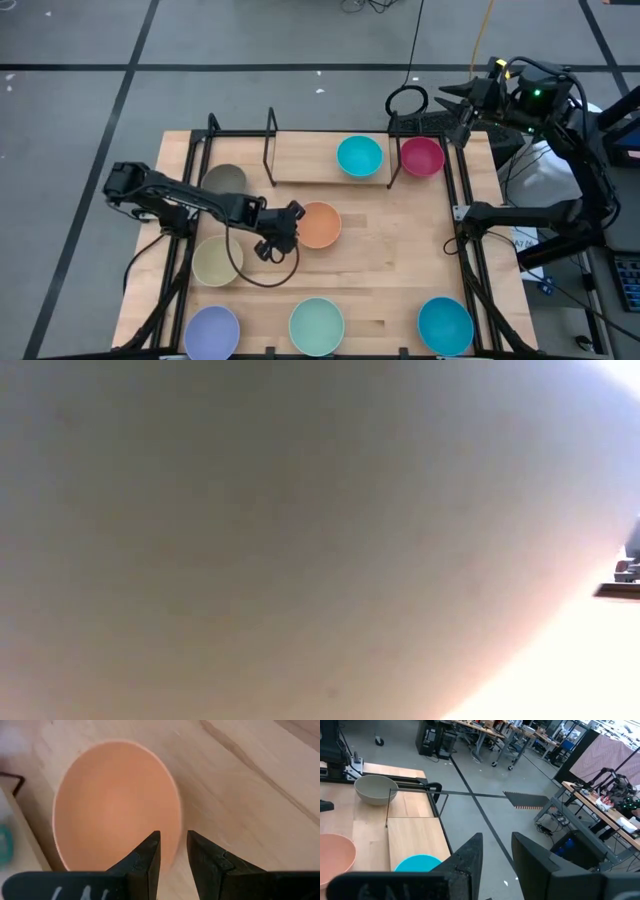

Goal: Place and stack bowls onto a shelf
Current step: Put the orange bowl on the shelf

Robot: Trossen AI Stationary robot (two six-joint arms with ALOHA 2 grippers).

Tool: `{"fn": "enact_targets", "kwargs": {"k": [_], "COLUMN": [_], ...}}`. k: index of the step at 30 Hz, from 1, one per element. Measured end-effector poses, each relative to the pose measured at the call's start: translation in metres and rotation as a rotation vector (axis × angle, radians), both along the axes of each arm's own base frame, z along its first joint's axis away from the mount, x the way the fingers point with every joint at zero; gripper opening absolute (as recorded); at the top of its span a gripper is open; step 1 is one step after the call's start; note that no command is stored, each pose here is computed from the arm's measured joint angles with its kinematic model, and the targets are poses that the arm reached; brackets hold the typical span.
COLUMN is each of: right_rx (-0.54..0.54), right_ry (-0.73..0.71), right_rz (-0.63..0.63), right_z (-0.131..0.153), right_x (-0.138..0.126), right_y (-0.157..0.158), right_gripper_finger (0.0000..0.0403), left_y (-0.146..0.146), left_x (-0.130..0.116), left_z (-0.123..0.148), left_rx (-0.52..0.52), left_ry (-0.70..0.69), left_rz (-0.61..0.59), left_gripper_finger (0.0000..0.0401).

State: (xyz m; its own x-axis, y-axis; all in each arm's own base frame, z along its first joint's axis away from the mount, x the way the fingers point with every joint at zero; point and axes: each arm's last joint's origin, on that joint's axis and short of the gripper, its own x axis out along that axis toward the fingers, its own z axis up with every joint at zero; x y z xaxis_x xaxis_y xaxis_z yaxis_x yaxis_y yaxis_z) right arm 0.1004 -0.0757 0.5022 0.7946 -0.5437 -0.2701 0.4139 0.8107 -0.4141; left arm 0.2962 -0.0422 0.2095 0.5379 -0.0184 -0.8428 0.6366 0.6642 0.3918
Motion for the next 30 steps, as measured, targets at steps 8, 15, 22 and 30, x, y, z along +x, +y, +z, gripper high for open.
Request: {"fn": "enact_targets", "kwargs": {"k": [8, 15, 22, 30], "right_rx": [0.000, 0.000, 0.000, 0.001], "right_ry": [0.001, 0.001, 0.001, 0.000], "right_rz": [0.000, -0.001, -0.003, -0.003], "right_z": [0.000, 0.000, 0.000, 0.000], "right_x": [0.000, 0.000, 0.000, 0.000], "right_y": [0.000, 0.000, 0.000, 0.000], "right_gripper_finger": [0.0098, 0.0098, 0.0098, 0.0098], "left_y": [0.005, 0.007, 0.006, 0.011], "left_x": [0.000, 0.002, 0.011, 0.025], "left_z": [-0.001, -0.007, -0.024, -0.028], "left_rx": [0.022, 0.037, 0.035, 0.016], "left_ry": [0.012, 0.038, 0.063, -0.042], "left_rz": [-0.017, -0.029, -0.013, 0.183], "left_gripper_finger": [0.0102, 0.0102, 0.0102, 0.0102]}}
